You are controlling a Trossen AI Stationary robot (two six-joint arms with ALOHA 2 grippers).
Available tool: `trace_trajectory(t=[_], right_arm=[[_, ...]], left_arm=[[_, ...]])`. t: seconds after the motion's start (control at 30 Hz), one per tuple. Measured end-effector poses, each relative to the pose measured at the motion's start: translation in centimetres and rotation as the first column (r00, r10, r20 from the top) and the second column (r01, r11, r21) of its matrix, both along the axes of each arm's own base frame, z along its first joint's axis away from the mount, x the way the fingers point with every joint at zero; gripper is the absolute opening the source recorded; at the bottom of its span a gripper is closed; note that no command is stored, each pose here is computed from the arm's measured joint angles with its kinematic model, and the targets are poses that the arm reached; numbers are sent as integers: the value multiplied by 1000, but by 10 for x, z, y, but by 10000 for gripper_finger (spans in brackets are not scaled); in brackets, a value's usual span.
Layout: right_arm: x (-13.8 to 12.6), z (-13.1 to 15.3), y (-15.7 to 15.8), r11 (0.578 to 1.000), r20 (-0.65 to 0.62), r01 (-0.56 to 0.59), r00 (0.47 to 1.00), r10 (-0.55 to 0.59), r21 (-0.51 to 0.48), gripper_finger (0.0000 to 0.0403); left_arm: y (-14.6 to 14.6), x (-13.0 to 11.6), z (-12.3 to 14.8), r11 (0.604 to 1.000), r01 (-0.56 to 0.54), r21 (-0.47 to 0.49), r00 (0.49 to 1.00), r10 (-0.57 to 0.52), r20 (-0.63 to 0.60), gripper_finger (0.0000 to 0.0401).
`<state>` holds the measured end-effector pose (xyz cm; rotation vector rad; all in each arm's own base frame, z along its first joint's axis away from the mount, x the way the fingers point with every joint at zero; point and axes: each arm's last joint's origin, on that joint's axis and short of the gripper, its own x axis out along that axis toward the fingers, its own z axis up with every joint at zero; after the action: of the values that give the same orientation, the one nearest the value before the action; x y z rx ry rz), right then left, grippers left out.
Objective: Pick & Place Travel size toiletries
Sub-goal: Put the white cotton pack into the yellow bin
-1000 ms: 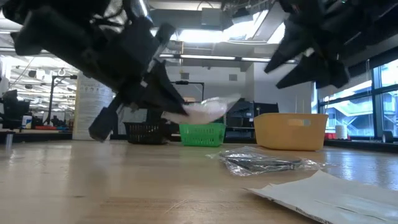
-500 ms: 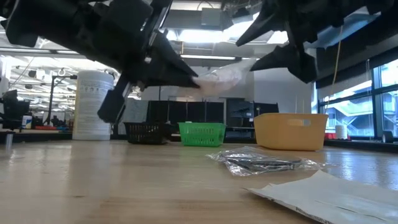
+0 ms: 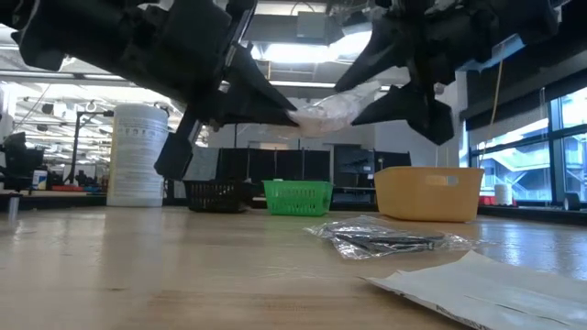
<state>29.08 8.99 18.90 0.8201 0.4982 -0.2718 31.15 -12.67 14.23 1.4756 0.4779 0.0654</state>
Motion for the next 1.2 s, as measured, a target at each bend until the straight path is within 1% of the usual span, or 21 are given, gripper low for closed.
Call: trace_trajectory(t=[0.07, 0.13, 0.23, 0.33, 0.37, 0.5, 0.63, 0.8, 0.9, 0.97, 1.03, 1.13, 1.2], right_arm=[[0, 0, 0, 1000, 0, -5, 1000, 5, -10, 174], [0, 0, 0, 1000, -1, -10, 1000, 10, -18, 145], [0, 0, 0, 1000, -1, -12, 1000, 12, -21, 86], [0, 0, 0, 999, -2, -26, 1000, 26, -45, 21], [0, 0, 0, 998, -3, -31, 1000, 31, -54, 12], [0, 0, 0, 997, -4, -33, 999, 33, -70, 17], [0, 0, -1, 994, -7, -31, 1000, 30, -107, 5], [-2, -3, -3, 989, -40, -7, 999, 1, -148, 4], [-3, -5, -4, 985, -57, 10, 998, -20, -173, 4], [-4, -5, -5, 982, -64, 13, 998, -26, -189, 3], [-4, -5, -5, 980, -66, 8, 998, -21, -197, 2], [-5, -4, -5, 979, -69, 5, 997, -19, -205, 2], [-7, -1, -6, 975, -67, 11, 997, -26, -220, 2]], left_arm=[[1, 0, 0, 1000, -4, -1, 1000, 4, 0, 6], [1, 0, 0, 1000, -4, -1, 1000, 4, 1, 6], [1, 0, 0, 1000, -4, -2, 1000, 4, 1, 7], [1, 0, 0, 1000, -4, -3, 1000, 4, 2, 8], [1, 1, 1, 1000, -4, -4, 1000, 4, 3, 9], [1, 1, 1, 1000, -7, -12, 1000, 7, 6, 20], [1, 0, 0, 1000, -11, -25, 1000, 11, 6, 40], [1, 0, 0, 998, -22, -53, 1000, 23, 15, 78], [1, 0, 0, 994, -37, -105, 999, 41, 33, 105], [2, 0, 0, 984, -70, -162, 995, 80, 56, 124], [3, 0, 1, 966, -131, -223, 984, 154, 91, 140], [5, -1, 1, 938, -214, -273, 958, 256, 131, 158], [6, -2, 2, 919, -250, -304, 940, 306, 152, 165]])
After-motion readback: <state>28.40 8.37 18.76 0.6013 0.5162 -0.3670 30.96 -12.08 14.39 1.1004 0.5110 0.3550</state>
